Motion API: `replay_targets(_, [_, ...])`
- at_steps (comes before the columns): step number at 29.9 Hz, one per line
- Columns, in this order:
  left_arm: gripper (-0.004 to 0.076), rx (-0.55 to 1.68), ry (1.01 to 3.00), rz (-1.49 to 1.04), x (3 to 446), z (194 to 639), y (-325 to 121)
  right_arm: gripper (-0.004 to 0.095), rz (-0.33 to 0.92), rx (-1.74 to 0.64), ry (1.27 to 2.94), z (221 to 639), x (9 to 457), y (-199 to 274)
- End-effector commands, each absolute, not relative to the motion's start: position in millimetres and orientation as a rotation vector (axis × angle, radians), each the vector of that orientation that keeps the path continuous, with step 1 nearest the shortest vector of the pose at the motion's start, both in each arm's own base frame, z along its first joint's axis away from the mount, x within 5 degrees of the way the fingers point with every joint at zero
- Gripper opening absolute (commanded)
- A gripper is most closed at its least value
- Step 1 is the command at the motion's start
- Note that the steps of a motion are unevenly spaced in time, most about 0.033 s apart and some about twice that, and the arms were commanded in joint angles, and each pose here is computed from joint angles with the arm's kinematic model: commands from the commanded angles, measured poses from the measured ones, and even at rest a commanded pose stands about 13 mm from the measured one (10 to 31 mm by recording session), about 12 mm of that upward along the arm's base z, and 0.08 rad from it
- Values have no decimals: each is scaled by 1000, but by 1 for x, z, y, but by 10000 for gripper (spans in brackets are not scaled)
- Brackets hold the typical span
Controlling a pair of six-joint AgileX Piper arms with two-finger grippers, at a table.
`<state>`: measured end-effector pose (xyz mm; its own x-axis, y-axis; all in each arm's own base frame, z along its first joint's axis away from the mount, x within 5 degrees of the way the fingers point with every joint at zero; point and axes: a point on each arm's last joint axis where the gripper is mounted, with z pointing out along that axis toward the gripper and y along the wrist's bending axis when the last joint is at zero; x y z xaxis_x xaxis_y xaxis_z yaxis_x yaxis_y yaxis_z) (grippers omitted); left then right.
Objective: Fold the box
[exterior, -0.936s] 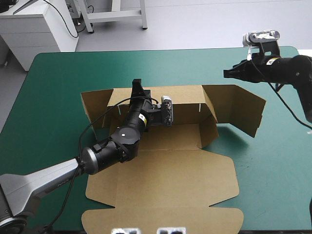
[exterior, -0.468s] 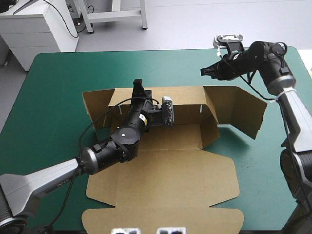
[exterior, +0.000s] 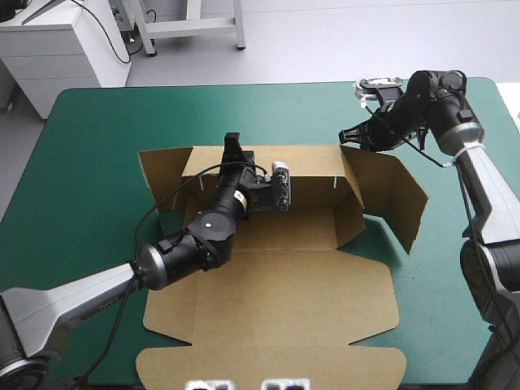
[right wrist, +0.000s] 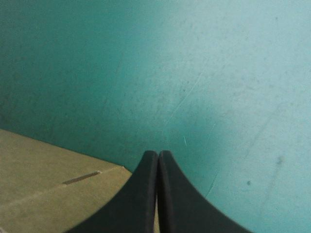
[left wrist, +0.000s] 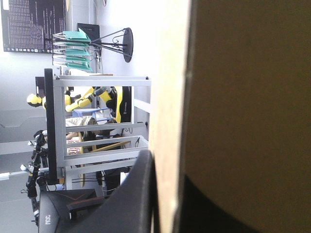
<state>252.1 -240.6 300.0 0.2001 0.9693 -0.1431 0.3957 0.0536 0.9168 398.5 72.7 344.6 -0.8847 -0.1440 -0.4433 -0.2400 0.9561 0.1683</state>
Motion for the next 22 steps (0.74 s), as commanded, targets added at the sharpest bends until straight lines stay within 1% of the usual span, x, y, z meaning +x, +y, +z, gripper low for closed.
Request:
replay_targets(1, [-8, 1445, 1340, 771, 252, 318, -238, -16, 331, -308, 2621, 374, 382, 72])
replay_targets(4, [-8, 1447, 1350, 786, 253, 315, -238, -18, 382, -322, 2603, 378, 380, 75])
replay_targets(9, [-8, 1441, 1362, 805, 254, 315, -236, -18, 388, -332, 2591, 382, 377, 76])
replay_targets(14, [-8, 1441, 1362, 805, 254, 315, -236, -19, 443, -350, 2585, 382, 376, 79])
replay_targets(17, [-8, 1440, 1362, 809, 254, 315, -236, -20, 447, -354, 2581, 382, 376, 80])
replay_targets(22, [-8, 1426, 1375, 845, 255, 316, -233, -19, 418, -358, 2575, 387, 371, 77])
